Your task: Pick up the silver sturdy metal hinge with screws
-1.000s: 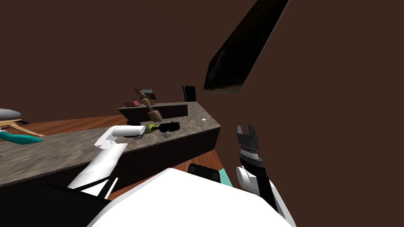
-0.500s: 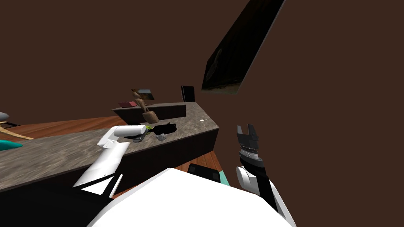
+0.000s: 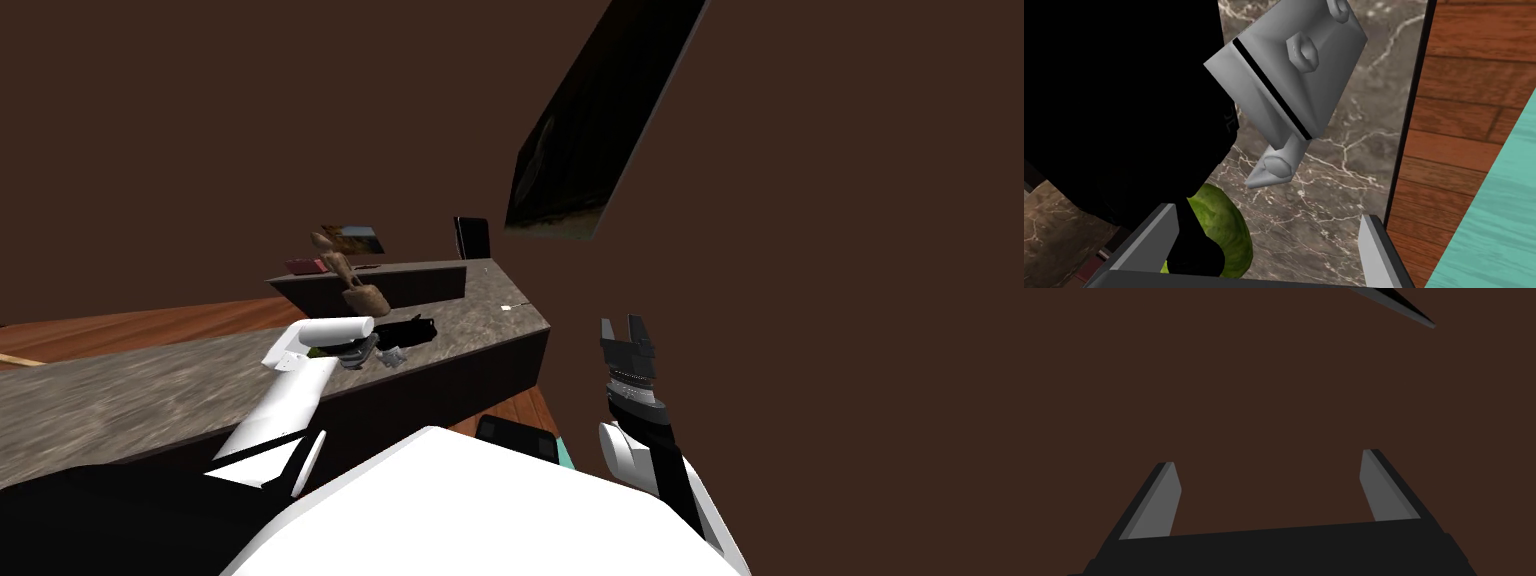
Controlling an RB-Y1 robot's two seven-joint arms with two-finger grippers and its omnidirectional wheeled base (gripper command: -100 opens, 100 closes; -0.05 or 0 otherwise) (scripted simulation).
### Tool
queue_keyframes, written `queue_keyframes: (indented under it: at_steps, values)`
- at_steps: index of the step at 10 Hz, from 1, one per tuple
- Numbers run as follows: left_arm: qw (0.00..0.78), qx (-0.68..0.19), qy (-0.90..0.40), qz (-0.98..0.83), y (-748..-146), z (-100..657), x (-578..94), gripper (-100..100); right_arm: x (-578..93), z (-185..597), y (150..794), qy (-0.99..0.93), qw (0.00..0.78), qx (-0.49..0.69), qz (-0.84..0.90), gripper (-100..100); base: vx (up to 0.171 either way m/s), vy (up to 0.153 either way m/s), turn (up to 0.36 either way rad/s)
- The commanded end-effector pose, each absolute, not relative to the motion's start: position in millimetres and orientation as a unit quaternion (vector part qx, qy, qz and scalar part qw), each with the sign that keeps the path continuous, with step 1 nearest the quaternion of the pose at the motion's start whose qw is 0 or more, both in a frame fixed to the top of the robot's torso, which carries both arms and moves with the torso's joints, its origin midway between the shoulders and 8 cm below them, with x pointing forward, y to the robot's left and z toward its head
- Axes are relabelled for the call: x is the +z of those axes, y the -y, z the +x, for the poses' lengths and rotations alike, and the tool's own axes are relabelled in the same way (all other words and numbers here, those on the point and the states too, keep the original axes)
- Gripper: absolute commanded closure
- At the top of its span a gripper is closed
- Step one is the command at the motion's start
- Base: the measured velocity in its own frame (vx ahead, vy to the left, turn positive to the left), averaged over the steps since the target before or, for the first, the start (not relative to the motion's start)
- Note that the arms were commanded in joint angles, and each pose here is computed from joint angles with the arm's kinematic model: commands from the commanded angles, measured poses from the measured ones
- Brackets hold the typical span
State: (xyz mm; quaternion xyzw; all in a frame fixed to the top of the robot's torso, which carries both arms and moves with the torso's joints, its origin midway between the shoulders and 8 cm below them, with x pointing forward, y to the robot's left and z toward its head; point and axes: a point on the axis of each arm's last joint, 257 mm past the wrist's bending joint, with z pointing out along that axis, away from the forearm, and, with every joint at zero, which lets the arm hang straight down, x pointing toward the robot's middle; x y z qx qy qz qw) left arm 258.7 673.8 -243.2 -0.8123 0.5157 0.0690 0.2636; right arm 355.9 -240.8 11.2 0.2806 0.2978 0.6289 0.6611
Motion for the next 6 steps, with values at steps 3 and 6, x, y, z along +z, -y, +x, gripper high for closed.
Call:
queue_keyframes:
  at_steps: [3,6]
  values:
    - [0.209,0.072,-0.513,-0.829,-654.4,239.8,-270.7,-100,11.2,355.9,240.9,-0.298,0.661,0.629,0.281,0,0.085,-0.032,-0.029]
    - [0.222,0.064,-0.527,-0.818,-659.2,258.2,-266.5,-100,11.2,355.9,240.9,-0.298,0.661,0.629,0.281,0,0.016,-0.012,0.03]
